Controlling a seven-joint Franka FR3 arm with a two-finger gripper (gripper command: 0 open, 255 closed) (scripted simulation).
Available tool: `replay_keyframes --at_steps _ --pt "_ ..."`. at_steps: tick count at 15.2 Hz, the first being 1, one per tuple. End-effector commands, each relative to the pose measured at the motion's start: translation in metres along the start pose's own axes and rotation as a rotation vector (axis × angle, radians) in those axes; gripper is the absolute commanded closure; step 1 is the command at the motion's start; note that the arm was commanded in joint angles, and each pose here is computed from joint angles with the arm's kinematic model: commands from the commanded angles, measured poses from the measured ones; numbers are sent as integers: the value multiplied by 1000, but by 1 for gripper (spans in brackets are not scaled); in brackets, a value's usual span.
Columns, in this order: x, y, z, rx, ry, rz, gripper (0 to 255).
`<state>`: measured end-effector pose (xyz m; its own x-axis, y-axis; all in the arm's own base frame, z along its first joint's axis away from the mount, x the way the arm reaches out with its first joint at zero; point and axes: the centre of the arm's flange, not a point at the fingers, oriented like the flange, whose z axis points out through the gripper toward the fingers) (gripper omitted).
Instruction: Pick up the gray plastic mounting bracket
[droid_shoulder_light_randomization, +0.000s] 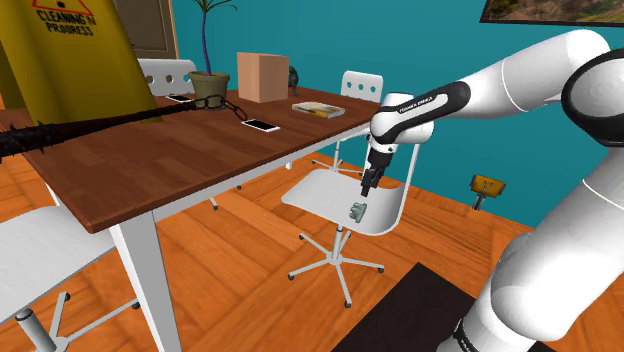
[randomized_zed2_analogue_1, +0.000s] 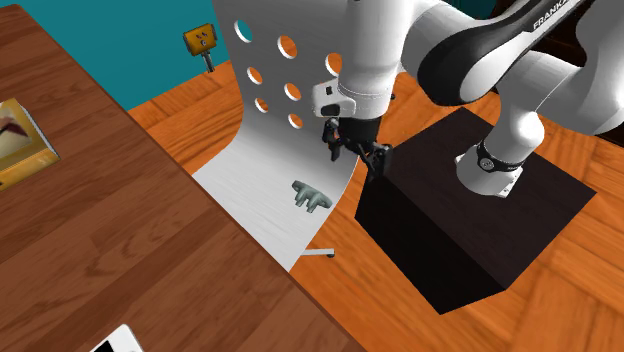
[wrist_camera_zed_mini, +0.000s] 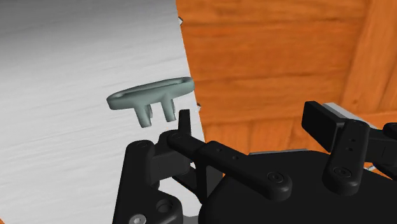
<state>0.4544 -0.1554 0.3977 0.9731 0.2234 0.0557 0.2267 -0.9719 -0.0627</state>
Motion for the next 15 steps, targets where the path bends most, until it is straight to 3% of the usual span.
replay_keyframes --at_steps 1,10,15 --pt "13 14 21 -9 -10 -27 0" --pt "62 82 103 -44 -53 -141 0" --pt "61 84 124 -44 -54 -142 0"
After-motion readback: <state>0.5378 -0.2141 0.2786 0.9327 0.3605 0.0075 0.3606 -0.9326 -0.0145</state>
